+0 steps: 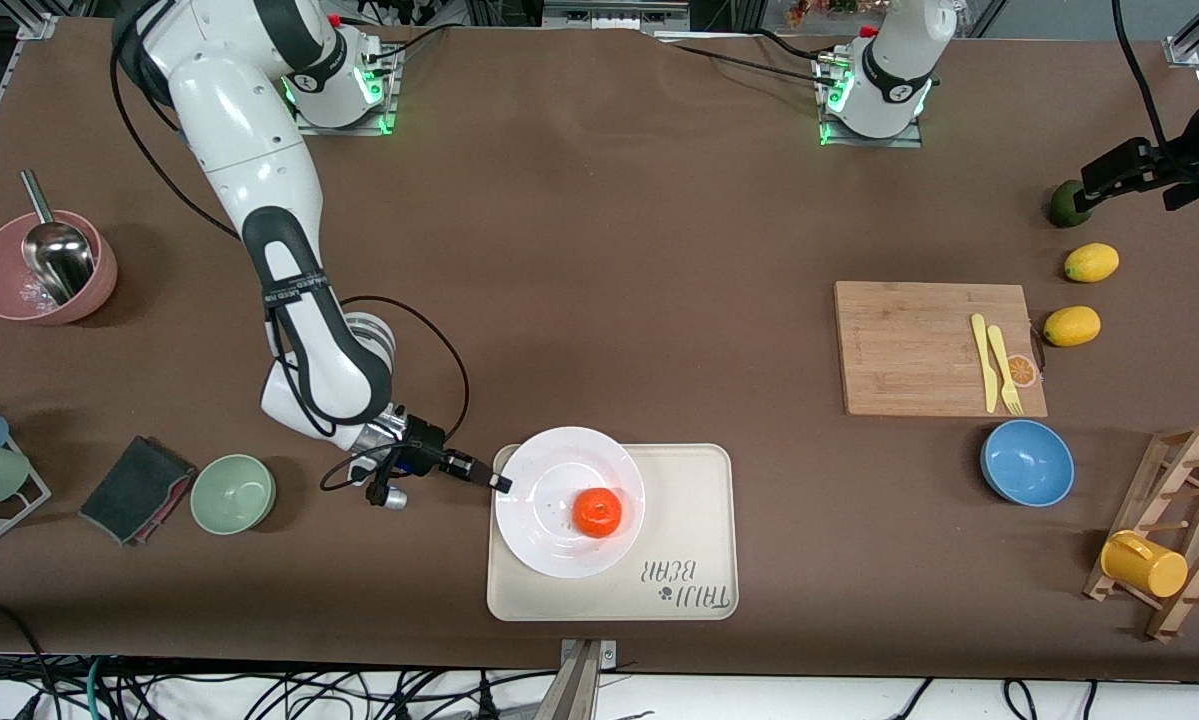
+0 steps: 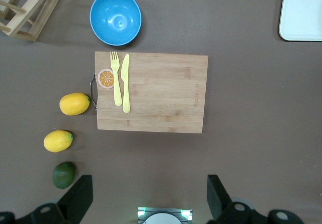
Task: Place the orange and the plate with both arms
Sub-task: 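Carry the plate with the right gripper onto the bear tray and lower it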
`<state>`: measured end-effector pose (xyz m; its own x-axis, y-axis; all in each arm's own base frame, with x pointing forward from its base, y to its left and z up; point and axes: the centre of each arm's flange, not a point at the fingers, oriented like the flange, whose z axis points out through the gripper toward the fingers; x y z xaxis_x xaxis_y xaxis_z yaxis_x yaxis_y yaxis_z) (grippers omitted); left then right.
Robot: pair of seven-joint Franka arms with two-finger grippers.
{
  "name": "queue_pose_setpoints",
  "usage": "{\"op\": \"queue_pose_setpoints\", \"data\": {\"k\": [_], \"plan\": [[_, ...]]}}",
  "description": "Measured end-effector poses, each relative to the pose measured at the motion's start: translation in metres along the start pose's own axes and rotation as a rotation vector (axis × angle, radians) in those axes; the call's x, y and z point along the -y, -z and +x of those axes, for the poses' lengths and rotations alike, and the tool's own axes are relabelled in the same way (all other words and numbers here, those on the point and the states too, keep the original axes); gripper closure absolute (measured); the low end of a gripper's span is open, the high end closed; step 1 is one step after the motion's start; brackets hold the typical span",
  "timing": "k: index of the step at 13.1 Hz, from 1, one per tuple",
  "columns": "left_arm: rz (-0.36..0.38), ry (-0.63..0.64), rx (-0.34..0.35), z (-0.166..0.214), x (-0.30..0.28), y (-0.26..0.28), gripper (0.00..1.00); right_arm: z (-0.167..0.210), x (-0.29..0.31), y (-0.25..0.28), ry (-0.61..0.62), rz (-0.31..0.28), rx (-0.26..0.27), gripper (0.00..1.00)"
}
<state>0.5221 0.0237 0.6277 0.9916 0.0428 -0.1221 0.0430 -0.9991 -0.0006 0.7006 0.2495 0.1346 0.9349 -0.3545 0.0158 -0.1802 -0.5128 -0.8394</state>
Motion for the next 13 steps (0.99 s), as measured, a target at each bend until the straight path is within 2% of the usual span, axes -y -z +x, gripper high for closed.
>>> {"op": "queue_pose_setpoints", "data": {"k": [4, 13], "plan": [[0.000, 0.000, 0.004, 0.001, 0.000, -0.002, 0.00, 0.005, -0.001, -0.010, 0.008, 0.004, -0.018, 0.95], [0.000, -0.003, -0.005, 0.002, -0.002, -0.001, 0.00, -0.012, 0.012, -0.032, 0.025, -0.007, -0.032, 0.95]]}}
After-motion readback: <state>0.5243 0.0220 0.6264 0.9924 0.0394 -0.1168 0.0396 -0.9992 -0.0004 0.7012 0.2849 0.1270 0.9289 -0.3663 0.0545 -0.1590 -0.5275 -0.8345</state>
